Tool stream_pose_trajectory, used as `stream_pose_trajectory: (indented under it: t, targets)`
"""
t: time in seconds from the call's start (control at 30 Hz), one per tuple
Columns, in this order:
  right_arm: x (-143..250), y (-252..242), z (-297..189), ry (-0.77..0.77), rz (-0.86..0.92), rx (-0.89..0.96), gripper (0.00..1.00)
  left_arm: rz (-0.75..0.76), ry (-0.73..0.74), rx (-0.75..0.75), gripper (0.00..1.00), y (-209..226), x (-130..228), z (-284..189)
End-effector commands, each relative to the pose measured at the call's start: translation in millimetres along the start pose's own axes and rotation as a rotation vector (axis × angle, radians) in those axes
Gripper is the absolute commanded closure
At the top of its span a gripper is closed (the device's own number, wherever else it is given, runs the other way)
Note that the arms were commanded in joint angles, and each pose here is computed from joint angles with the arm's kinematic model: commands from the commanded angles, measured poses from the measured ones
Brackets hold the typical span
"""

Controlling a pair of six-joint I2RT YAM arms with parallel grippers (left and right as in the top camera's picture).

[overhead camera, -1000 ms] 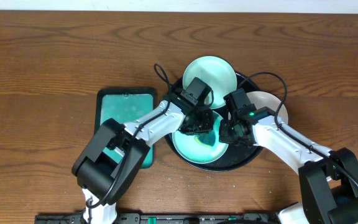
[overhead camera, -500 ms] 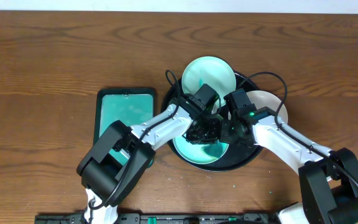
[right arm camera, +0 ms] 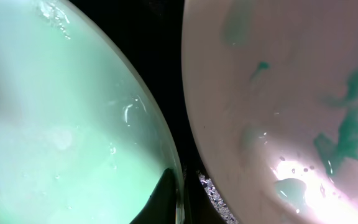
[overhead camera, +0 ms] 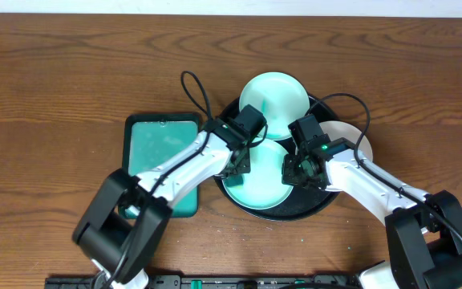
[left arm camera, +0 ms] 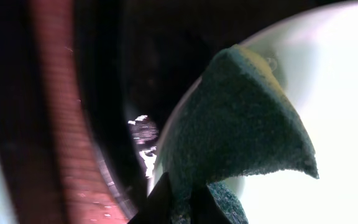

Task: Clean dirty plates on tray and stack at the side
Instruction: 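Scrub the lower pale green plate with the sponge in left gripper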

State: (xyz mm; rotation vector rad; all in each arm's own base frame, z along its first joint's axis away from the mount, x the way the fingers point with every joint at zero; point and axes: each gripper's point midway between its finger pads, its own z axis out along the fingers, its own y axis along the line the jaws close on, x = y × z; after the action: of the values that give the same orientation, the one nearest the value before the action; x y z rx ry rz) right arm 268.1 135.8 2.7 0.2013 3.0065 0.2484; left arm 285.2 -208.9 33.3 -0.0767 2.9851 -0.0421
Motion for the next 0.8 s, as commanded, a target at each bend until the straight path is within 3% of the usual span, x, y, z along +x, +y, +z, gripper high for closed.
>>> stream_pose_trajectory:
  t: [0.0,0.2,0.37,0.5,0.77]
  targets:
    - [0.3,-20.7,10.6,-0.008,0.009,0.105,0.99,-0.005,-0.116,-0.073,0.93,25.1,-20.9,-18.1]
    - [0.3,-20.7,10.6,-0.008,0.009,0.105,0.99,0.034,-0.018,0.178,0.93,-27.1,-10.5,-5.7]
    - [0.4,-20.7,10.6,-0.008,0.009,0.104,0.99,0.073,0.182,0.394,0.93,-77.6,22.7,22.8]
    - [0.3,-20.7,10.6,-0.008,0.009,0.105,0.99,0.093,0.286,0.466,0.93,-99.5,46.5,40.2]
    - [0.4,-20.8,10.6,-0.008,0.009,0.105,0.99,0.206,0.381,0.692,0.93,-144.6,74.9,19.2]
